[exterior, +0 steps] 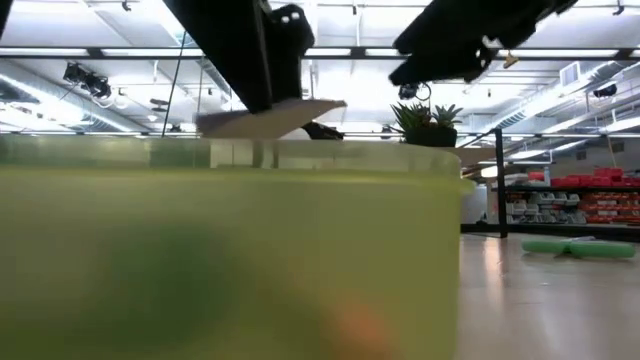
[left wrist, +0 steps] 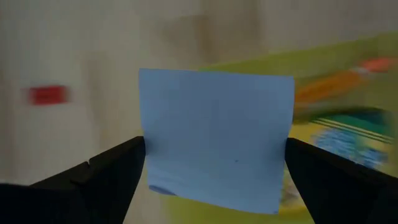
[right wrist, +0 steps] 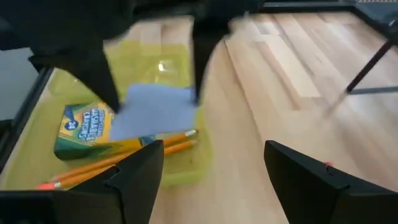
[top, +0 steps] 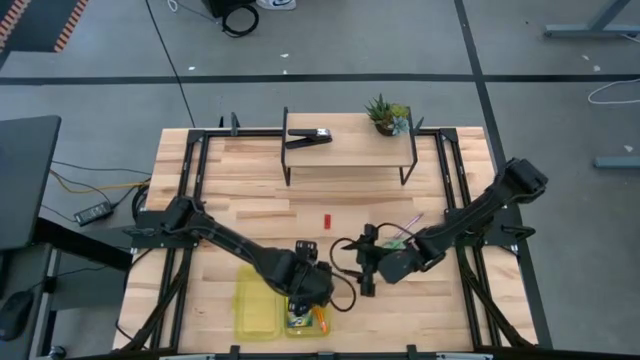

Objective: Pack school essentials
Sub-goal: Put the blue sticky note into the yellow supply box

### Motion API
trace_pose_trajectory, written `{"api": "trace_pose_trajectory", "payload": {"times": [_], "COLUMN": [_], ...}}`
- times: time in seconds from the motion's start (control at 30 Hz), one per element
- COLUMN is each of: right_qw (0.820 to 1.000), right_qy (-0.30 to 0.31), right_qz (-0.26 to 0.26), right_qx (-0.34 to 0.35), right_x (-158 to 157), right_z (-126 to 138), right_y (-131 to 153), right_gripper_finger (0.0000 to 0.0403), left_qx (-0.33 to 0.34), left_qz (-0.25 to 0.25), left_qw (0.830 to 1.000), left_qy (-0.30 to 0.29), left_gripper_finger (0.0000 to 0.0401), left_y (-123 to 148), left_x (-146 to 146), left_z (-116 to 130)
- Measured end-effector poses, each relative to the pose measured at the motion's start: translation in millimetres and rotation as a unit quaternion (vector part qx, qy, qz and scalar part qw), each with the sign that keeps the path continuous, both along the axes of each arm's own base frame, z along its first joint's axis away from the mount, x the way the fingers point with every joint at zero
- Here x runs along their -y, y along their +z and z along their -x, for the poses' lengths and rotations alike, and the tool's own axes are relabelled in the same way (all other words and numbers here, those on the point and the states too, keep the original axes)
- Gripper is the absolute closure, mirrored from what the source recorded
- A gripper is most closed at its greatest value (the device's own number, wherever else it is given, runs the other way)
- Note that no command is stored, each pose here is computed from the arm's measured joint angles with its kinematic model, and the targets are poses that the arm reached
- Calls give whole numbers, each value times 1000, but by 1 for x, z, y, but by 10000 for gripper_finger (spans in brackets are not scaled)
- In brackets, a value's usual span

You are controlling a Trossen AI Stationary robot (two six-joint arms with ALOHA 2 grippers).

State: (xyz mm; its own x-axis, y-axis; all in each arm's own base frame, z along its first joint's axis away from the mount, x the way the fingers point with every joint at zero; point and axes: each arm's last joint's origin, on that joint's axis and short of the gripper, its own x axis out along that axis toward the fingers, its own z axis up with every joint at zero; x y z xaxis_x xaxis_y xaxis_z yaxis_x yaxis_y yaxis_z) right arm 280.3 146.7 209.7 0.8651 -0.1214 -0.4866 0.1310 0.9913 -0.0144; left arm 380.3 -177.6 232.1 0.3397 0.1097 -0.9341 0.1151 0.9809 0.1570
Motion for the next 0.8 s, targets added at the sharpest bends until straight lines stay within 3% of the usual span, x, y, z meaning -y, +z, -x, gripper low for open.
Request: {"api": "trace_pose_trajectory", "payload": {"times": [0.17,0.43,0.57,0.8], "right_qw": [998,982,974,975], "right_qy": [-29,-87,-72,-58], "right_qz": [-44,-157,-202,-204], "right_qx": [25,65,70,69], "right_x": [-8,-13,-16,-22], "right_z": [-14,-32,-40,-40], "right_y": [-18,-45,-58,-59], "right_gripper_finger": [118,118,118,118], "left_qx": [23,32,21,-20], "left_qz": [-62,-60,-34,31], "left_qw": [998,997,999,999], "left_qy": [18,27,31,27], "left_gripper_finger": [12,12,12,12], "left_y": [0,1,0,-10], "left_x": [10,24,27,33], "left_z": [8,16,18,16]}}
